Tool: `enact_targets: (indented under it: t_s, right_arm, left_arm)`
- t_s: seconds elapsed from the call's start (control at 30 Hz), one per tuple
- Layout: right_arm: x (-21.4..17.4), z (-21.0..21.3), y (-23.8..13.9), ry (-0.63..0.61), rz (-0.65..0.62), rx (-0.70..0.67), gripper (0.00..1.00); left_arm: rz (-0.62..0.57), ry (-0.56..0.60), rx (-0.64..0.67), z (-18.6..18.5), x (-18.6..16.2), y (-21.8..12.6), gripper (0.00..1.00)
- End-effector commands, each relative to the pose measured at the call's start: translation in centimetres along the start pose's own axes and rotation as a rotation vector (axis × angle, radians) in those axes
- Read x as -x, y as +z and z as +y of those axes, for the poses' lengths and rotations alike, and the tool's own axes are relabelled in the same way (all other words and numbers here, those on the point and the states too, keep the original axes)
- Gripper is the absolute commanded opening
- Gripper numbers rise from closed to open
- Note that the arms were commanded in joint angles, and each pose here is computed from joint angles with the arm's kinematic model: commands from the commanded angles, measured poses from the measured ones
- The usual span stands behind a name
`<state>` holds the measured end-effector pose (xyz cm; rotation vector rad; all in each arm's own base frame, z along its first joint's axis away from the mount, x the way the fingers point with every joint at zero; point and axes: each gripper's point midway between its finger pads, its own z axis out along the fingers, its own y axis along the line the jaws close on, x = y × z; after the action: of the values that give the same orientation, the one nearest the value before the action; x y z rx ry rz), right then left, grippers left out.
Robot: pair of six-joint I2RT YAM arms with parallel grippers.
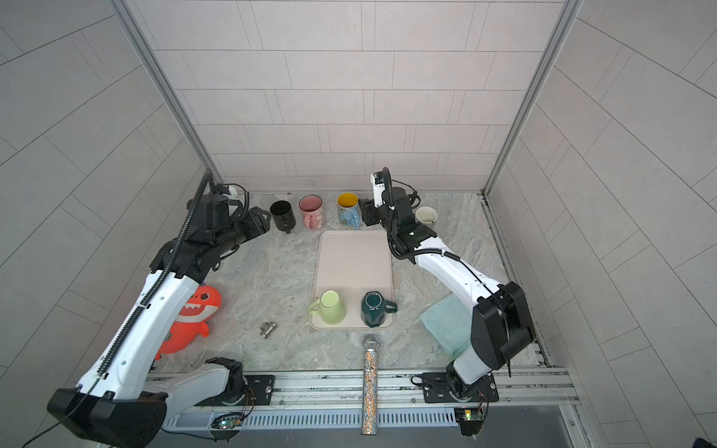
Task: Turn the mug right side up
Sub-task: 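Move the left gripper down to the light green mug on the tray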
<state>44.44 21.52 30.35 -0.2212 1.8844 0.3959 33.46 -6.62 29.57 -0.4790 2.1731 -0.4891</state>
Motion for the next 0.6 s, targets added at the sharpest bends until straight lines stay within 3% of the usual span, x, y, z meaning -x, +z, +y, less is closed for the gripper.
enact_targets:
  t_s: [0.0,0.17,0.37,0.57]
  right_arm:
    - [-3.2,-0.4,-2.2,0.030,0.145,-0.018,0.59]
    - [-3.6,-0.6,-3.9,0.036,0.163,-0.026,0.61]
    - [-4.4,-0.5,-4.1,0.045,0.185,-0.011,0.62]
    - [-5.1,0.0,-3.3,0.069,0.216,0.022,0.62]
  left_arm:
    - [0.174,-0.261,0.053,2.5,-5.3,-0.1,0.65]
    - [0.258,-0.510,0.078,3.5,-8.5,0.4,0.65]
    - [0.397,-0.773,0.034,2.2,-11.2,1.5,0.65]
    - [0.436,-1.045,0.169,4.4,-14.4,1.2,0.65]
